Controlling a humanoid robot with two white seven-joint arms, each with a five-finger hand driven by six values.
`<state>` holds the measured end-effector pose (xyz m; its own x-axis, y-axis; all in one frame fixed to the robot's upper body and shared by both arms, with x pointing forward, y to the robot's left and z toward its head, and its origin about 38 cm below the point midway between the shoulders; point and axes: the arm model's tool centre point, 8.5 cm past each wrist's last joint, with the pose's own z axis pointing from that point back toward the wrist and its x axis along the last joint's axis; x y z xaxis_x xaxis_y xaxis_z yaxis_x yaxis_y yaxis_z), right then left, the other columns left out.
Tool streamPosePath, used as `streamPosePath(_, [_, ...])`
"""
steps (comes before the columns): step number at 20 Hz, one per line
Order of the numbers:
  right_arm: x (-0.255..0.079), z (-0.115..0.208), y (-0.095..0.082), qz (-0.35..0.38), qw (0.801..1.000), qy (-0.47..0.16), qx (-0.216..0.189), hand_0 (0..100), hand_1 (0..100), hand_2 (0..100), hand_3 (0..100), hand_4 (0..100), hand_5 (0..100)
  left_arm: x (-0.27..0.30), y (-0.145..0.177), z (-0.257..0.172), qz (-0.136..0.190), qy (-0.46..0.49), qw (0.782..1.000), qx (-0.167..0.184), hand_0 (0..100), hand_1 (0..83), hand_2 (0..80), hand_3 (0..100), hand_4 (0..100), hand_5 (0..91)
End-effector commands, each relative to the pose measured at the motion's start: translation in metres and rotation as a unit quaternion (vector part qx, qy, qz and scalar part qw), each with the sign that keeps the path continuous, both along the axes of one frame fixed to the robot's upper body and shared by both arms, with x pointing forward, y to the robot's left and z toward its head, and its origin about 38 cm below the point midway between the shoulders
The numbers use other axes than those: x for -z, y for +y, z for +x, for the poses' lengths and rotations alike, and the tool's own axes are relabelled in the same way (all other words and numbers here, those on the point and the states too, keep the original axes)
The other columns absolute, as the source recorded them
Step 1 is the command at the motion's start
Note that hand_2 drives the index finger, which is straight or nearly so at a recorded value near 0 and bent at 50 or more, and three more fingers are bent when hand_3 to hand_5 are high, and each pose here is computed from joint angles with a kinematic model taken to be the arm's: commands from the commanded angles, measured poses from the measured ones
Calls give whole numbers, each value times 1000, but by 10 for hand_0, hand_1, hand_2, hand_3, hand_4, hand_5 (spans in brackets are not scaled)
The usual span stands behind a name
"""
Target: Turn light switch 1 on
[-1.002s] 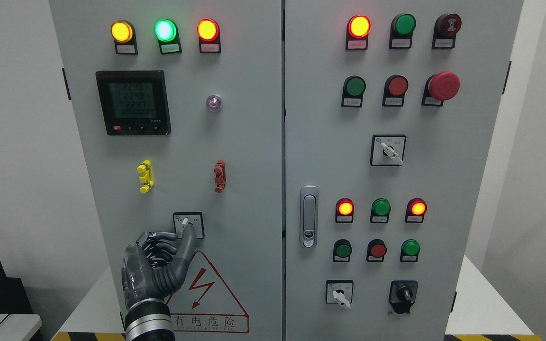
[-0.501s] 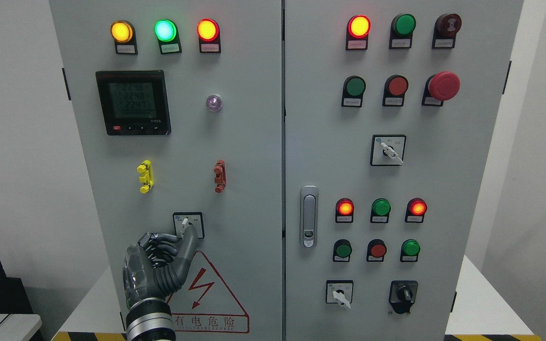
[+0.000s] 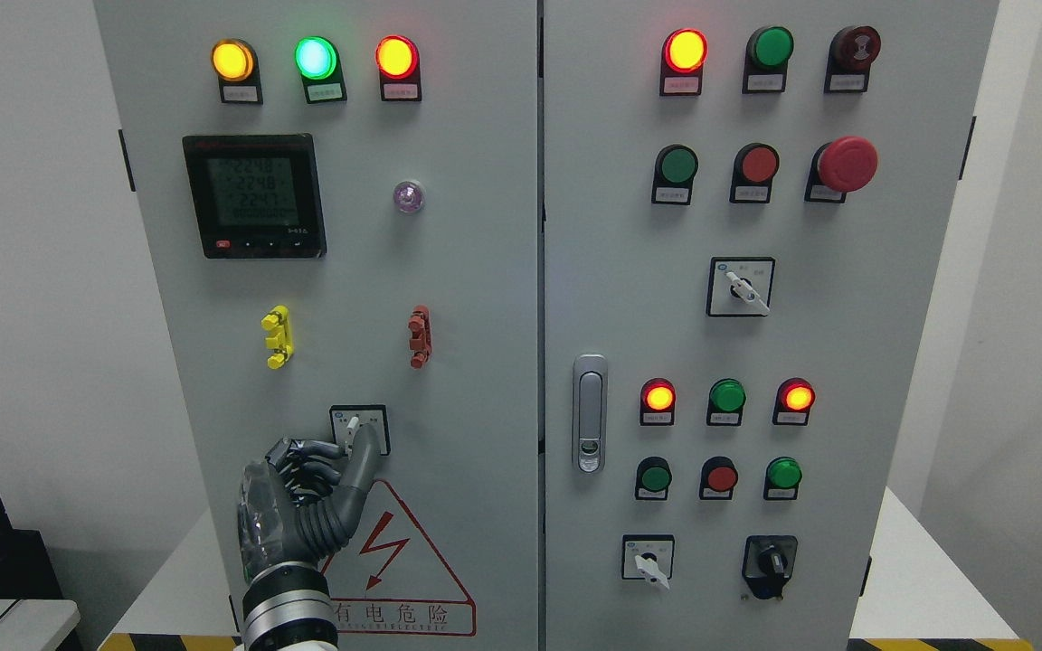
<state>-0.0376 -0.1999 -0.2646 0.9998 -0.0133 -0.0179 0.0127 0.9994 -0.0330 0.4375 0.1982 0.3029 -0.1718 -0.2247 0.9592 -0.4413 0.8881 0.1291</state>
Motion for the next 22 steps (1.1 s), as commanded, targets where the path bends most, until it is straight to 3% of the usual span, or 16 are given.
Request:
streamPosePath(1, [0,0,1,1,1000,0,4,120,389,0,0,0,0,0,-2,1,1,2,1000,1,104,562,598,833,799,645])
streamPosePath(22, [0,0,1,1,1000,0,4,120,389,0,0,0,0,4,-1,5,3,11,1000,-1,120,534,613,842,803,658])
